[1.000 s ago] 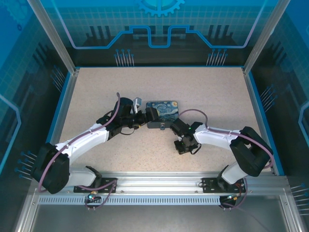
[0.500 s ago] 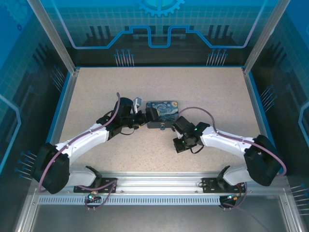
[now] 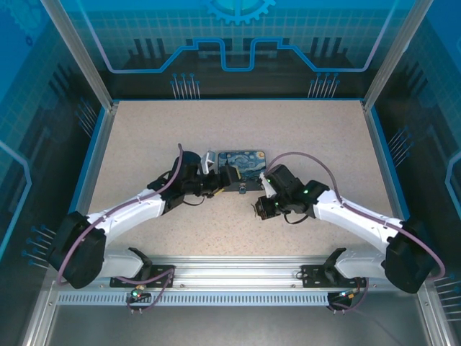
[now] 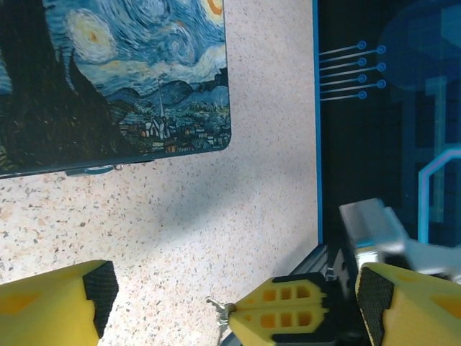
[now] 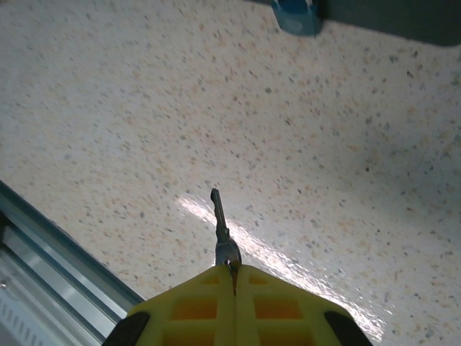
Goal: Unlock the padlock with the key
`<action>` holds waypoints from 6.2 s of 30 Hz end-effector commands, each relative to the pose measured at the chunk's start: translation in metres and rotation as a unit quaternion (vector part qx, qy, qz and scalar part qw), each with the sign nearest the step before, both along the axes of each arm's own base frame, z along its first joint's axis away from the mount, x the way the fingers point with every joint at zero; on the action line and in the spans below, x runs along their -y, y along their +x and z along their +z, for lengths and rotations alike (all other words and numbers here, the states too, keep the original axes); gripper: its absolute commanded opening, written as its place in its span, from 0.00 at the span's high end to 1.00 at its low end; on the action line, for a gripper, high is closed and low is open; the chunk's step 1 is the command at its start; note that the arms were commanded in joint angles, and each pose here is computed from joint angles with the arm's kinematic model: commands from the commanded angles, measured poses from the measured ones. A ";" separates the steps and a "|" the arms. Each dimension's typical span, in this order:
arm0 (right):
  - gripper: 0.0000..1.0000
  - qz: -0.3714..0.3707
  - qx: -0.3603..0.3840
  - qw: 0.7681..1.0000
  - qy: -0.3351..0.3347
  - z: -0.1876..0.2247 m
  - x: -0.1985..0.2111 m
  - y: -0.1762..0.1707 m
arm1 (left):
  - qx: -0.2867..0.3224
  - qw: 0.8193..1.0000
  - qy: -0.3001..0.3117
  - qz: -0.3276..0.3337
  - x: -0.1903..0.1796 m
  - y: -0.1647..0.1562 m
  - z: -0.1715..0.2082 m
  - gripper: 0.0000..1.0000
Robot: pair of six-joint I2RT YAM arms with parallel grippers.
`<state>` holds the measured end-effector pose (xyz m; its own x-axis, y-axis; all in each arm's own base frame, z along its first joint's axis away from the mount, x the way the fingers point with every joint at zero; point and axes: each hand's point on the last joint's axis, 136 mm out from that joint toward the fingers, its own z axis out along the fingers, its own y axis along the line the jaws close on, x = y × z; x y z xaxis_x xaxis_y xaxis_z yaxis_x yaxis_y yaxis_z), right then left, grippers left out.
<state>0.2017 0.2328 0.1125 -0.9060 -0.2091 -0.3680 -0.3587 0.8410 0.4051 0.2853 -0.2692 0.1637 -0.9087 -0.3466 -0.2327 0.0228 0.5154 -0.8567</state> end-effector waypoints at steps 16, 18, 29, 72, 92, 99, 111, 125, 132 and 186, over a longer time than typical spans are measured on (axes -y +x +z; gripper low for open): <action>1.00 -0.056 0.022 0.984 0.166 0.082 -0.030 0.042 | 0.000 0.994 -0.106 -0.039 0.040 -0.001 0.015 0.54; 1.00 -0.058 0.020 0.984 0.169 0.082 -0.031 0.044 | 0.000 0.993 -0.108 -0.039 0.042 0.000 0.016 0.56; 1.00 -0.060 0.014 0.984 0.170 0.076 -0.030 0.046 | -0.001 0.994 -0.107 -0.039 0.045 0.001 0.015 0.67; 0.34 -0.107 0.027 0.977 0.182 0.081 0.002 0.051 | 0.035 0.994 -0.104 -0.016 0.046 0.011 0.030 1.00; 0.03 -0.183 0.059 0.889 0.415 0.144 0.004 0.119 | 0.164 0.970 -0.162 0.078 0.046 0.068 0.103 1.00; 0.37 -0.190 0.076 0.868 0.452 0.153 0.004 0.132 | 0.174 0.959 -0.180 0.133 0.034 0.082 0.113 1.00; 0.53 -0.181 0.064 0.862 0.470 0.151 -0.003 0.144 | 0.130 0.950 -0.224 0.175 0.032 0.095 0.105 1.00; 0.58 -0.177 0.046 0.868 0.462 0.136 -0.006 0.144 | 0.111 0.948 -0.244 0.175 0.043 0.101 0.100 1.00; 0.58 -0.193 0.043 0.869 0.454 0.126 0.001 0.150 | 0.108 0.949 -0.239 0.173 0.044 0.099 0.100 1.00; 1.00 -0.154 0.030 0.880 0.449 0.127 -0.012 0.137 | 0.110 0.951 -0.234 0.171 0.050 0.094 0.094 1.00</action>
<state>0.3446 0.2395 0.2298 -0.8364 0.4672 -0.2867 -0.1804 0.2592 0.9488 0.3830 -0.3119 0.2368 -0.6712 -0.7279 -0.1403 0.0653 0.1304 -0.9893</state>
